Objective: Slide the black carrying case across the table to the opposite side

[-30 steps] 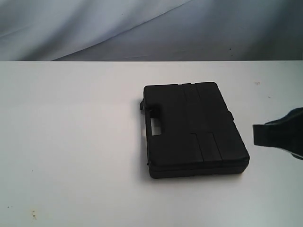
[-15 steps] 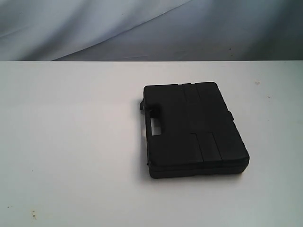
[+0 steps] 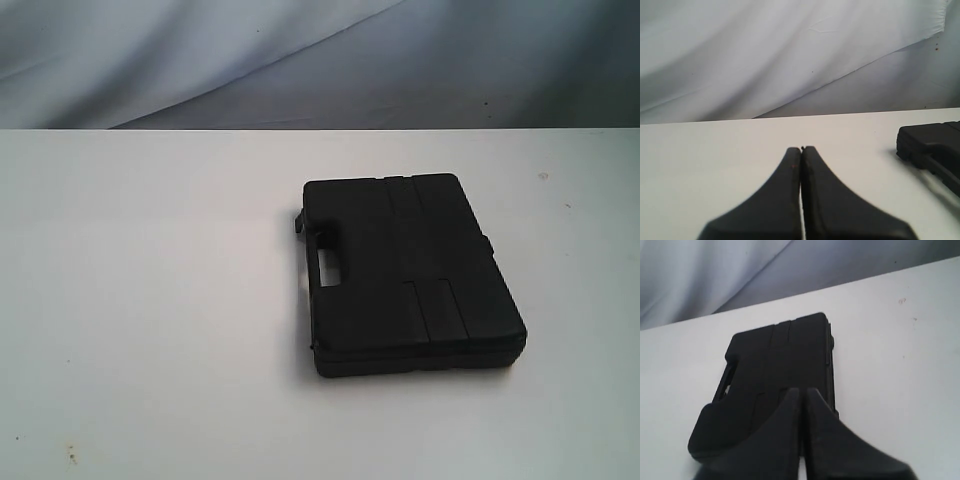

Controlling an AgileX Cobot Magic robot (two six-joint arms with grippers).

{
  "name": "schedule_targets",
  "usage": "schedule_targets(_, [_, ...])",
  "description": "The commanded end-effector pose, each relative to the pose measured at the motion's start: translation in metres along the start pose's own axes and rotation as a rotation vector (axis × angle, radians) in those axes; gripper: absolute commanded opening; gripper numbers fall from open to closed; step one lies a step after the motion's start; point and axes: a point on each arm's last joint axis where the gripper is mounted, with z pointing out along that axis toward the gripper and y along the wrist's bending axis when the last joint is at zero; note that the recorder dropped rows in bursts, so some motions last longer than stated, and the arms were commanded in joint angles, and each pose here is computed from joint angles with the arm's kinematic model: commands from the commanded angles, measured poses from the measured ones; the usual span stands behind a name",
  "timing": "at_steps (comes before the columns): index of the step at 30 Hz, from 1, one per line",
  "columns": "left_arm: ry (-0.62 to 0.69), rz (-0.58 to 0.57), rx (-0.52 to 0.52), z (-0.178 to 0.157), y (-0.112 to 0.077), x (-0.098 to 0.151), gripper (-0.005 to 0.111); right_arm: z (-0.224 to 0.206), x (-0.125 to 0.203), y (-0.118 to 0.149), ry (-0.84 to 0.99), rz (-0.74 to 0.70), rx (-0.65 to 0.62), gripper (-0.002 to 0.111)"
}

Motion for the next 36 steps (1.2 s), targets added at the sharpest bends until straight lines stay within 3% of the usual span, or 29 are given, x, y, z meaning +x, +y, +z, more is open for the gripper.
schedule_targets(1, [-0.006, -0.010, -0.002, 0.000, 0.000, 0.001, 0.000, -0.003, 0.006, -0.006, -0.116, -0.002, 0.014, 0.000])
schedule_targets(12, [-0.006, -0.010, -0.002, 0.000, 0.000, 0.001, 0.000, -0.001, 0.020, -0.016, -0.243, -0.053, 0.058, 0.000])
schedule_targets(21, [-0.006, -0.010, -0.002, 0.000, 0.000, 0.001, 0.000, 0.010, 0.044, -0.026, -0.235, -0.200, 0.088, 0.000])
schedule_targets(29, [-0.006, -0.010, -0.002, 0.000, 0.000, 0.001, 0.000, -0.004, 0.041, -0.024, -0.377, -0.243, 0.066, 0.000])
schedule_targets(36, [-0.006, -0.010, -0.002, 0.000, 0.000, 0.001, 0.000, -0.005, 0.044, -0.024, -0.363, -0.368, 0.091, 0.000])
